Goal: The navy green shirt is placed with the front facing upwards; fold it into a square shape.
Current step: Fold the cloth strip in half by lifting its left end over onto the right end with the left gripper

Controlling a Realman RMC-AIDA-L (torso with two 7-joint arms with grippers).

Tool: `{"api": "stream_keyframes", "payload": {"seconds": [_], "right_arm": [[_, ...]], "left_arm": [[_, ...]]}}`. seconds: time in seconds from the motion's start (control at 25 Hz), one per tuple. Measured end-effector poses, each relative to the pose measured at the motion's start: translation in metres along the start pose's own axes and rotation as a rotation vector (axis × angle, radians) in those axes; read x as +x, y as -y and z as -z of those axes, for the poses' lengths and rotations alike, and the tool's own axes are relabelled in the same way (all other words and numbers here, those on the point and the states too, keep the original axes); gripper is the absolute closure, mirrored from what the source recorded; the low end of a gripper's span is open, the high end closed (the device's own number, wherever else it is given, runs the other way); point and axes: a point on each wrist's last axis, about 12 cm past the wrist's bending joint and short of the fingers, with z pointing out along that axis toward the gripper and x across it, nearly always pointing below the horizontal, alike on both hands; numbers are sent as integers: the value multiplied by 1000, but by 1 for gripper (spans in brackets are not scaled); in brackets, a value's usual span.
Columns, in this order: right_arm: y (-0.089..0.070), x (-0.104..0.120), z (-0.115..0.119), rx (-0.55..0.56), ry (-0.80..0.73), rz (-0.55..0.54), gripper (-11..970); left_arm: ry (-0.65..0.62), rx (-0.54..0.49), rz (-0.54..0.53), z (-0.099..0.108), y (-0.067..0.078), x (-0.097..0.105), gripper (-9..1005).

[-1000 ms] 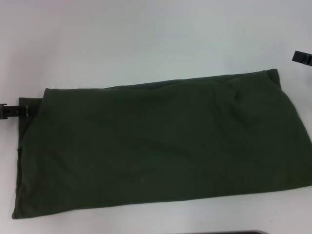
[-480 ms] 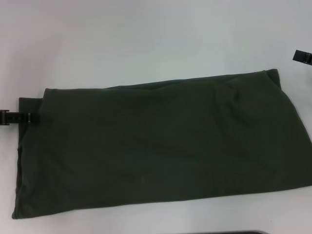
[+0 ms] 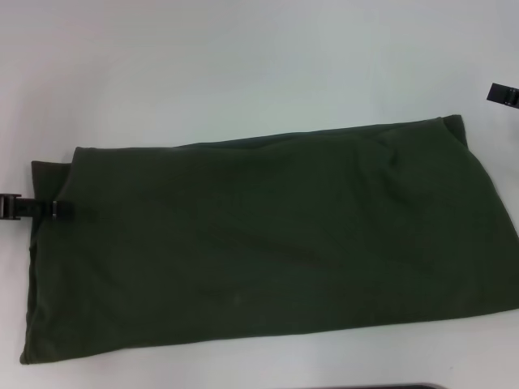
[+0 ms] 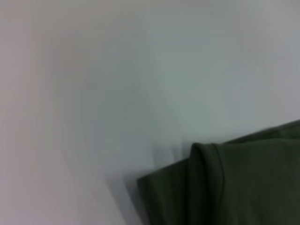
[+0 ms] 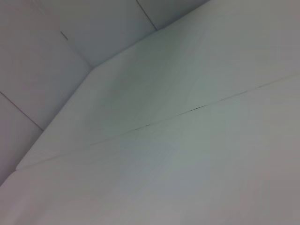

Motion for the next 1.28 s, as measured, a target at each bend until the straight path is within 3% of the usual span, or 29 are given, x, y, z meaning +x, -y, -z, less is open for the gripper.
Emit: {"api": "stream_keyframes", "payload": {"seconds": [1.28], "right_arm": [[-1,-2,-3,-5,-6,8,44]], "left_arm": [[-80,58,-32,-2,11,-4,226]]}}
